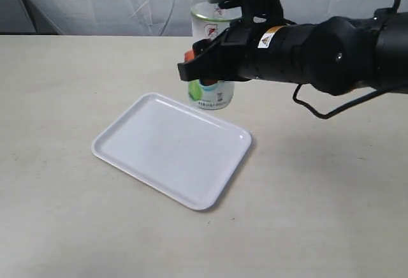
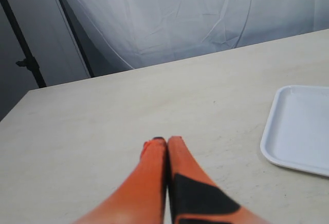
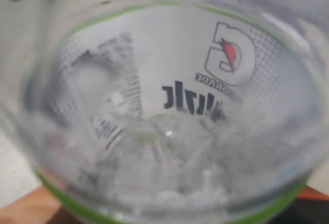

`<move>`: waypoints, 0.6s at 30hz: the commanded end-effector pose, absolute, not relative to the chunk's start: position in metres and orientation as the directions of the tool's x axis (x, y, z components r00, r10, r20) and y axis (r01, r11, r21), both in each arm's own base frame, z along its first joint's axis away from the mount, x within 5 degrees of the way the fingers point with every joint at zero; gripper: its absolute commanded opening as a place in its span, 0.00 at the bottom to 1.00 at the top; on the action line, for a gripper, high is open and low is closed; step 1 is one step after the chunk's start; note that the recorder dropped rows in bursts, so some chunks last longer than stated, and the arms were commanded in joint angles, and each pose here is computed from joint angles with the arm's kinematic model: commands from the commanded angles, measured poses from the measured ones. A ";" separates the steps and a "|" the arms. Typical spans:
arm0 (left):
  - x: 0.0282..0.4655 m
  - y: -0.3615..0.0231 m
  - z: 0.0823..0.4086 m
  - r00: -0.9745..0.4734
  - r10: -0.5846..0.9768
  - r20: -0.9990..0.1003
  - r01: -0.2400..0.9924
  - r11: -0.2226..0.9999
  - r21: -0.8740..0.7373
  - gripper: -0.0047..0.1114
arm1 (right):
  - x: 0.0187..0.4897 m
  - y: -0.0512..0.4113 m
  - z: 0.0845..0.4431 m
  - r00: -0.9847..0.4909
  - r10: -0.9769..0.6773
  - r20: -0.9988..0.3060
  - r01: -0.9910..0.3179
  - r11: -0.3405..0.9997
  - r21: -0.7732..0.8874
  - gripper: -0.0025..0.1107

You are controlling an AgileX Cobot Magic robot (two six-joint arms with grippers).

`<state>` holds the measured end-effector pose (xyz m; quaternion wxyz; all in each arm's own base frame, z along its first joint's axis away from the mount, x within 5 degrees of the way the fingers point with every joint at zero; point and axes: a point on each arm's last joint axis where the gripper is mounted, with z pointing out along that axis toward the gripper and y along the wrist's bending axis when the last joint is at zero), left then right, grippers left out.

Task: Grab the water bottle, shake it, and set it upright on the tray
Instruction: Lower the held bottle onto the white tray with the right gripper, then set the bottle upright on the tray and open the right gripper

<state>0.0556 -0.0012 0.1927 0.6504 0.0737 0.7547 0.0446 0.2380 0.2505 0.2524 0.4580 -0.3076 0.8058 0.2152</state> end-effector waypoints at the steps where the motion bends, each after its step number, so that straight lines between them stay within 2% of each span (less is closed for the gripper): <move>1: 0.055 -0.001 0.192 -0.144 0.163 -0.976 0.054 0.986 0.157 0.04 | 0.243 0.251 0.261 -0.259 -0.159 -0.953 -0.652 0.757 0.051 0.02; 2: 0.055 -0.001 0.192 -0.144 0.163 -0.976 0.054 0.986 0.157 0.04 | 0.245 0.251 0.258 -0.229 -0.143 -0.963 -0.644 0.764 0.039 0.02; 5: 0.055 -0.001 0.192 -0.144 0.163 -0.976 0.054 0.986 0.157 0.04 | 0.250 0.269 0.220 -0.204 -0.250 -0.946 -0.730 0.683 -0.023 0.02; 9: 0.055 -0.001 0.192 -0.144 0.160 -0.976 0.053 0.987 0.154 0.04 | 0.256 0.287 0.181 -0.237 -0.141 -0.961 -0.761 0.642 0.094 0.02; 12: 0.055 -0.001 0.192 -0.144 0.160 -0.976 0.053 0.987 0.154 0.04 | 0.260 0.299 0.157 -0.210 -0.224 -0.952 -0.807 0.589 0.040 0.02; 18: 0.055 -0.001 0.192 -0.144 0.160 -0.976 0.053 0.987 0.154 0.04 | 0.268 0.309 0.144 -0.197 -0.247 -0.949 -0.823 0.568 0.023 0.02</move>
